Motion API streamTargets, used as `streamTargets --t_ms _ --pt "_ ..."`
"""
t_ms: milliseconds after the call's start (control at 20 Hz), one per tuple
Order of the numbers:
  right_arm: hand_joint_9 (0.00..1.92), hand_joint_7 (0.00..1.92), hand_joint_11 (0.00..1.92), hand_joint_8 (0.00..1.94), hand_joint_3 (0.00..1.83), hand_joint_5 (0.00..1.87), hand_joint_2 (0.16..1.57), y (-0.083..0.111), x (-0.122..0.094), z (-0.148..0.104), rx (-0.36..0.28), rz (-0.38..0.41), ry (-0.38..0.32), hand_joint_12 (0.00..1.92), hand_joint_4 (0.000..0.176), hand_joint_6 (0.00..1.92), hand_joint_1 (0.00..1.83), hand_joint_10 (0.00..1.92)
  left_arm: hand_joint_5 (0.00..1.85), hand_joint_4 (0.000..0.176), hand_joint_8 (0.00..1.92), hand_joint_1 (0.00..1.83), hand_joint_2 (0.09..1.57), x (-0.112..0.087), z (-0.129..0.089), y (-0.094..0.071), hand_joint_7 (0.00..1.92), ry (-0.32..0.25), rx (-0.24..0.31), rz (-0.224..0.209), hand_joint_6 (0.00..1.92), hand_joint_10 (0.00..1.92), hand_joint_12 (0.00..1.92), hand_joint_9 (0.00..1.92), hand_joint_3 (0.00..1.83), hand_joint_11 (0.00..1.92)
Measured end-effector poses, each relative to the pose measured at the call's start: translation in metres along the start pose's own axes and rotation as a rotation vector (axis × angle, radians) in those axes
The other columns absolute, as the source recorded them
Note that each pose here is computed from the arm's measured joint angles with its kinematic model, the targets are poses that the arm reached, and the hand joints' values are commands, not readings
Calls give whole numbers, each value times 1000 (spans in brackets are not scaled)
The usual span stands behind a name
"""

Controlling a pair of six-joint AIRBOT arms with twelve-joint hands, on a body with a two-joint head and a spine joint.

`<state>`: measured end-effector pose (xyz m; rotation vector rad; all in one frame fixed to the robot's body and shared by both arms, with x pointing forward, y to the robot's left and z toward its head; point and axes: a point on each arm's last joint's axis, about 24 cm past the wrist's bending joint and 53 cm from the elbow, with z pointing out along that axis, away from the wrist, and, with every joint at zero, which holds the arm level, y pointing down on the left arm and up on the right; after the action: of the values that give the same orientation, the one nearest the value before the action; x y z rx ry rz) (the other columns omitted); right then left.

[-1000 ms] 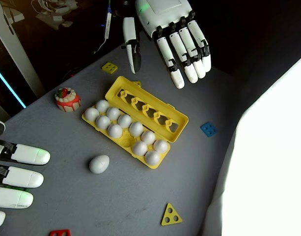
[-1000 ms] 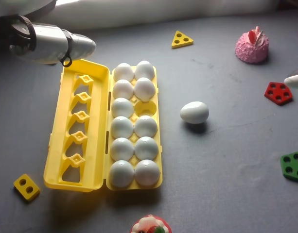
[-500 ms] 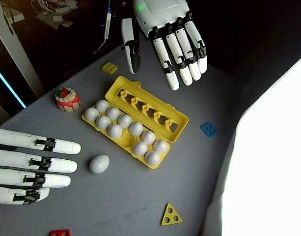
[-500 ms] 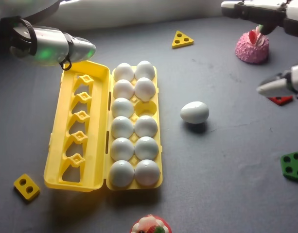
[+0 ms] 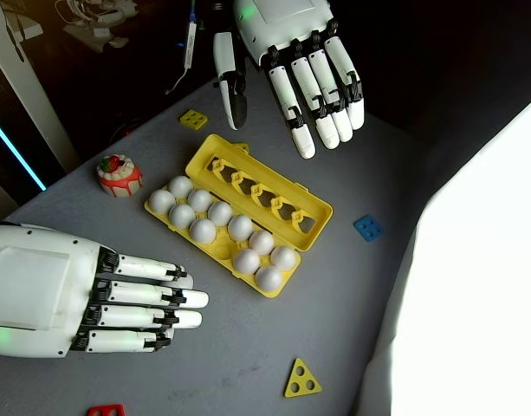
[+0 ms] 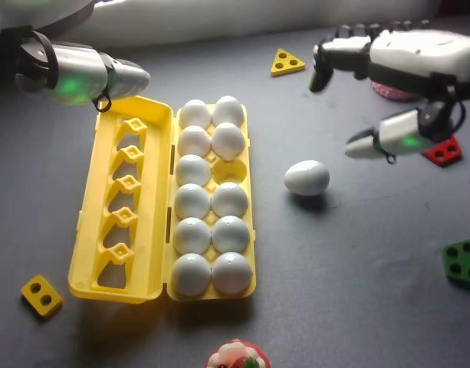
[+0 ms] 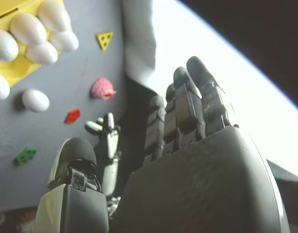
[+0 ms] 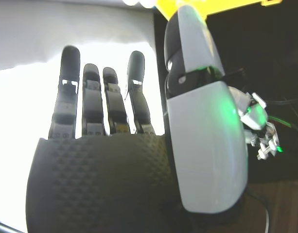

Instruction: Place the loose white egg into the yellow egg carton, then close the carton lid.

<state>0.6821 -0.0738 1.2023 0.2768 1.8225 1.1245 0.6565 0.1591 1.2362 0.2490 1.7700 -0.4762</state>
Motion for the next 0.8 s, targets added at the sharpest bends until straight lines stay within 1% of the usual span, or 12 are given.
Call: streamTargets --t_ms 50,150,200,250,300,350,400,500,600,650,750,800 --pt "89 114 0 1 9 81 1078 1 -1 4 -4 7 -12 792 0 1094 1162 53 154 35 1 145 1248 0 0 -1 106 1 5 0 1 2 820 221 5 0" --pt "86 93 0 4 6 90 1077 3 3 11 -2 3 -20 582 0 1111 1158 56 151 33 0 134 1253 1 0 -1 82 2 5 0 2 2 841 223 3 0" --pt "87 97 0 4 5 129 1079 3 7 16 8 -22 -33 601 0 1084 1150 57 160 29 10 156 1252 1 0 -1 113 2 4 1 5 2 853 222 1 0" --pt "79 95 0 2 8 138 1089 2 10 20 22 -26 -44 711 0 1057 1132 54 197 26 9 167 1249 1 0 -2 132 3 7 1 11 5 891 233 0 0" --pt "55 75 0 0 15 124 1107 -3 14 25 44 -17 -43 730 0 1003 1107 45 224 22 4 160 1256 1 0 -2 137 3 11 1 12 1 879 226 1 0" --pt "76 80 0 2 11 126 1102 -10 18 29 67 19 -42 856 0 969 1101 53 200 23 2 162 1261 1 0 -2 117 3 11 1 5 2 835 213 2 0" --pt "81 76 0 0 10 129 1103 -16 20 32 87 47 -42 887 0 899 1113 59 135 23 0 137 1265 1 0 -2 99 3 10 1 0 3 819 214 3 0" --pt "68 75 0 1 2 110 1090 -28 23 36 127 94 -54 797 0 652 1050 60 112 28 3 169 1265 1 0 -2 88 3 10 1 1 2 831 212 1 0" --pt "6 12 0 2 0 92 1082 -28 28 40 135 79 -59 217 0 391 1052 36 105 35 0 168 1271 2 0 -2 84 5 10 3 0 0 796 198 2 0" --pt "14 18 0 2 0 102 1068 -28 33 42 142 66 -54 333 0 312 1057 41 100 39 3 197 1261 2 0 -3 92 6 12 2 1 0 792 197 0 0" --pt "35 27 0 1 0 152 1061 -29 45 44 159 84 -33 575 0 236 1058 61 134 29 4 181 1261 2 1 -5 107 6 16 4 8 9 805 208 0 0" --pt "19 21 0 0 0 173 1052 -29 49 45 158 83 -23 502 0 211 1073 60 163 30 3 166 1256 2 1 -4 112 6 14 4 11 18 922 241 0 0"
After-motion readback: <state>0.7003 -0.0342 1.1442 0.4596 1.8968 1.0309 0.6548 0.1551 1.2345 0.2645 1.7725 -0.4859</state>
